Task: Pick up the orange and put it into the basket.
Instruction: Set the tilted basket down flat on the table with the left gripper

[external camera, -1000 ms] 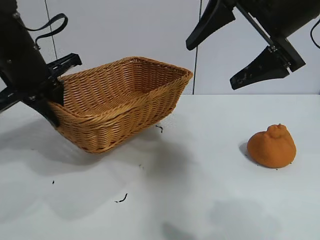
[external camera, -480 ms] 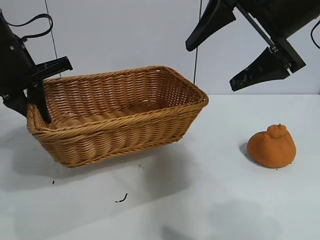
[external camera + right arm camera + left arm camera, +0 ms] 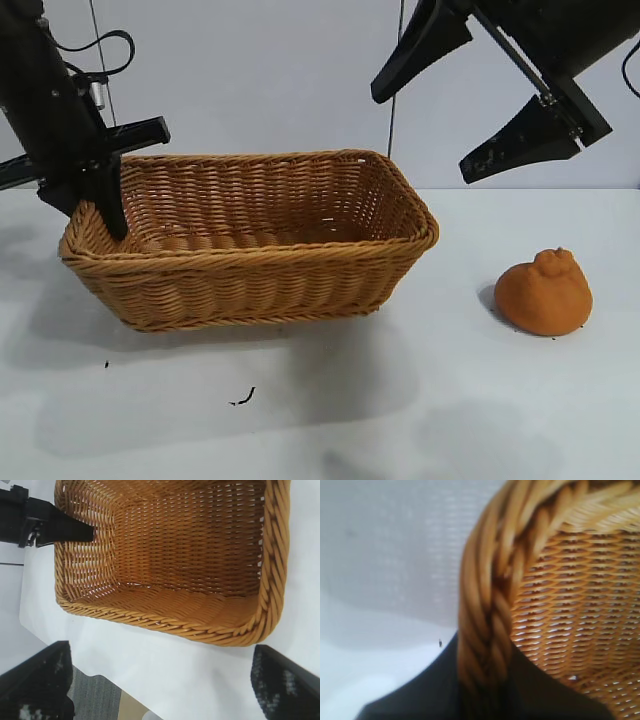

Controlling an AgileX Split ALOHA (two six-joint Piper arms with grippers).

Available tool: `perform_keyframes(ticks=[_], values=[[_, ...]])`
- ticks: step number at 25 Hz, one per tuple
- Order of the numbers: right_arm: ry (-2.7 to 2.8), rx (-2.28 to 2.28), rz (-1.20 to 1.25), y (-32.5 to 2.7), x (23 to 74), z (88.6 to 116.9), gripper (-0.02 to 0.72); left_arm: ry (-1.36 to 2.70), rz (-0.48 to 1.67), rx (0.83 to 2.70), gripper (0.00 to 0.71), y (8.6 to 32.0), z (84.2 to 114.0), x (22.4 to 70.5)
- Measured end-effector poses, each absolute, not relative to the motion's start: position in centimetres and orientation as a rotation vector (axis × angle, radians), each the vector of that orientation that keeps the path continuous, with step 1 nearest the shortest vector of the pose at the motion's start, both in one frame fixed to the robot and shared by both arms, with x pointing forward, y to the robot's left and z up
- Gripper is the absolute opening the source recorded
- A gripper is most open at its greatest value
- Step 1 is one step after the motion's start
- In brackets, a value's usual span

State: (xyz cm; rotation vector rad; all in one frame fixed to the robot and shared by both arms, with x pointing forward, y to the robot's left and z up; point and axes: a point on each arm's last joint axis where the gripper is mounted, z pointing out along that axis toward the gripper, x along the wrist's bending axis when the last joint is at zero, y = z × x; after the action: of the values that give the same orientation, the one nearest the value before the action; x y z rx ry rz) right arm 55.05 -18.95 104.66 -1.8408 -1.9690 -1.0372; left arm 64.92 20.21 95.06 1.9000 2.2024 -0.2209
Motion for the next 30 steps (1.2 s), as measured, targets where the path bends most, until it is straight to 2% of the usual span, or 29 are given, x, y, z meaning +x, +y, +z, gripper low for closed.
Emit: perform_keyframes(ticks=[11, 18, 19, 21, 24, 27, 30], values=[[-1.969, -1.841, -1.037, -18.9, 55.0, 104.7, 0.696, 2.195, -0.250, 1.969, 0.091, 20.1, 91.4, 65.5], [-1.969, -1.841, -1.037, -18.9, 55.0, 104.7, 0.696, 2.196, -0.257, 1.968, 0.101, 20.0, 91.0, 65.6], [-1.969, -1.841, -1.037, -18.9, 55.0, 104.7, 0.696, 2.196, -0.258, 1.968, 0.134, 20.0, 91.0, 65.6], [-1.969, -1.841, -1.038, -18.9, 55.1, 104.7, 0.696, 2.197, -0.268, 1.960, 0.267, 20.0, 90.9, 65.6], [-1.969, -1.841, -1.038, -18.9, 55.1, 104.7, 0.696, 2.200, -0.279, 1.963, 0.541, 20.0, 90.9, 65.5], [-1.969, -1.841, -1.038, -18.9, 55.1, 104.7, 0.696, 2.198, -0.297, 1.975, 0.648, 19.9, 91.4, 65.6], [-1.969, -1.841, -1.038, -18.9, 55.1, 104.7, 0.696, 2.165, -0.288, 1.983, 0.675, 19.7, 93.3, 66.2]])
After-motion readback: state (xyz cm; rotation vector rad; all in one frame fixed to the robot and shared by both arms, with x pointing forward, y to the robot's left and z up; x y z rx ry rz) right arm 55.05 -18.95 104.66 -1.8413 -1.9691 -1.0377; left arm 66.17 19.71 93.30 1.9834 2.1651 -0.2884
